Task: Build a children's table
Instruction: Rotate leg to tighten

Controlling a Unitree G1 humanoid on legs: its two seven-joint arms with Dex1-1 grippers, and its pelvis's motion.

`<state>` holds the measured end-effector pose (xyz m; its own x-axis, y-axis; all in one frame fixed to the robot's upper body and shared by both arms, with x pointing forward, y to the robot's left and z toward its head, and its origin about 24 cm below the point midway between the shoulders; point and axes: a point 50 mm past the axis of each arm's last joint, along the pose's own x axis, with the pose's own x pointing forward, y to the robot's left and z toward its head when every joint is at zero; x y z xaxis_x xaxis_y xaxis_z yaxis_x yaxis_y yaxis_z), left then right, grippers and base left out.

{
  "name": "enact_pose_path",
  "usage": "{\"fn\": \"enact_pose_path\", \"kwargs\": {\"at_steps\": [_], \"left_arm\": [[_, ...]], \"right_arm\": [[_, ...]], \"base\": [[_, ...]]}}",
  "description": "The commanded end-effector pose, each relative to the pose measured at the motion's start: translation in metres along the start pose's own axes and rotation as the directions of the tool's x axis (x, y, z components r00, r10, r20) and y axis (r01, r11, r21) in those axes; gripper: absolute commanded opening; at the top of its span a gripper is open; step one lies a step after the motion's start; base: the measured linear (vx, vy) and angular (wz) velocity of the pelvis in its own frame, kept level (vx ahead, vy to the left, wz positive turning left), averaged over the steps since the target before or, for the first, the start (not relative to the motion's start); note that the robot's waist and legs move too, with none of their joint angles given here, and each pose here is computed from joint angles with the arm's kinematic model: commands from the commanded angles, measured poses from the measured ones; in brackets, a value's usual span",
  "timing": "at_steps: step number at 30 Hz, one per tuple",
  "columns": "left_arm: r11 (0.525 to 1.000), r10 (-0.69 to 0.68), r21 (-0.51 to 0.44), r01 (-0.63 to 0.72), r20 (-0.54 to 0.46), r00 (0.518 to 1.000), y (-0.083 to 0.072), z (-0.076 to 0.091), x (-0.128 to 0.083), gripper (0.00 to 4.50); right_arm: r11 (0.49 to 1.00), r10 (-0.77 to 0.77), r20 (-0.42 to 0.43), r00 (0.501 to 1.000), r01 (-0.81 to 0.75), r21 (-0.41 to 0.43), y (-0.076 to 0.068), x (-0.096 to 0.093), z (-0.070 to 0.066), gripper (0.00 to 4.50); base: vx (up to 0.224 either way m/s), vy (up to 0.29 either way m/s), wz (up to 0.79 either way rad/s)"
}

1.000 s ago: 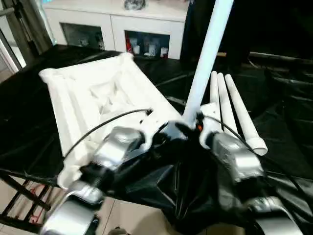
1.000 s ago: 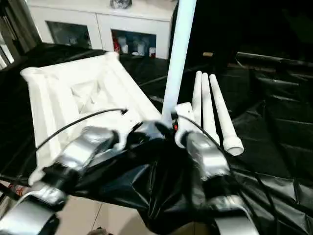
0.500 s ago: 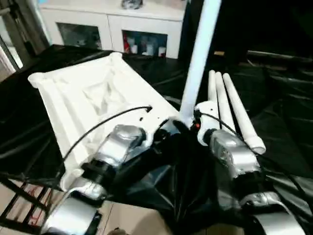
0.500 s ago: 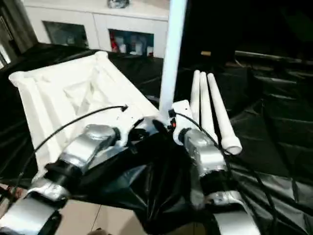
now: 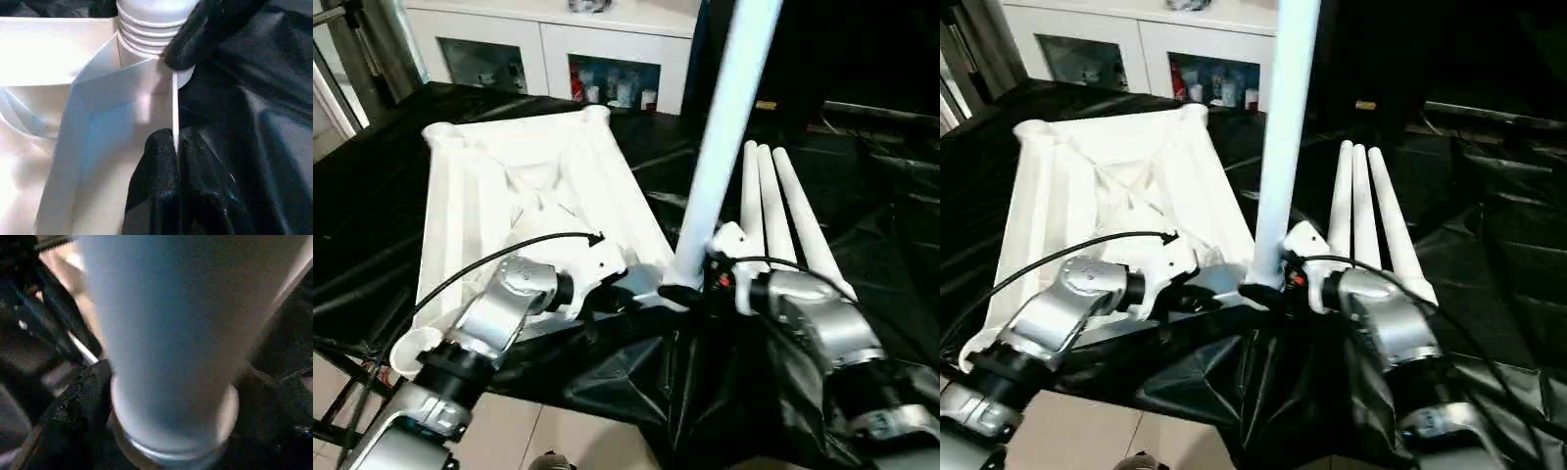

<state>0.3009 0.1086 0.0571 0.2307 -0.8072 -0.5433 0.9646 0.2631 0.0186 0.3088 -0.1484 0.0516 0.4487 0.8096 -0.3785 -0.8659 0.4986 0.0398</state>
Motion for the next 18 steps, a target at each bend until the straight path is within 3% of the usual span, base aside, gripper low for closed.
{"fn": "enact_pose_path", "kwargs": {"at_steps": [1, 4, 9, 13, 18], "left_arm": [[0.997, -0.072, 0.038, 0.071, 0.034, 0.997, -0.009, 0.009, 0.003, 0.0], [0.996, -0.083, 0.033, 0.082, 0.032, 0.996, -0.01, 0.008, 0.0, 0.0], [0.996, -0.089, 0.033, 0.088, 0.024, 0.996, -0.011, 0.006, -0.003, 0.0], [0.996, -0.084, 0.027, 0.083, 0.025, 0.996, -0.012, 0.006, -0.004, 0.0], [1.0, -0.005, -0.001, 0.006, 0.032, 0.999, -0.005, 0.007, 0.0, 0.0]], "right_arm": [[0.999, 0.031, 0.008, 1.0, -0.031, -0.009, 0.003, -0.004, 0.001, 3.66], [0.998, 0.061, 0.014, 0.998, -0.061, -0.006, 0.005, -0.005, 0.002, 3.66], [0.995, 0.095, 0.034, 0.995, -0.095, 0.011, 0.009, -0.002, 0.004, 3.07], [0.993, 0.113, 0.04, 0.993, -0.114, 0.025, 0.013, 0.001, 0.002, 2.89], [0.996, 0.0, 0.059, 0.998, -0.006, 0.094, 0.01, 0.011, -0.004, 2.73]], "base": [[0.0, 0.0, 0.0], [0.0, 0.0, 0.0], [0.0, 0.0, 0.0], [0.0, 0.0, 0.0], [0.0, 0.0, 0.0]]}}
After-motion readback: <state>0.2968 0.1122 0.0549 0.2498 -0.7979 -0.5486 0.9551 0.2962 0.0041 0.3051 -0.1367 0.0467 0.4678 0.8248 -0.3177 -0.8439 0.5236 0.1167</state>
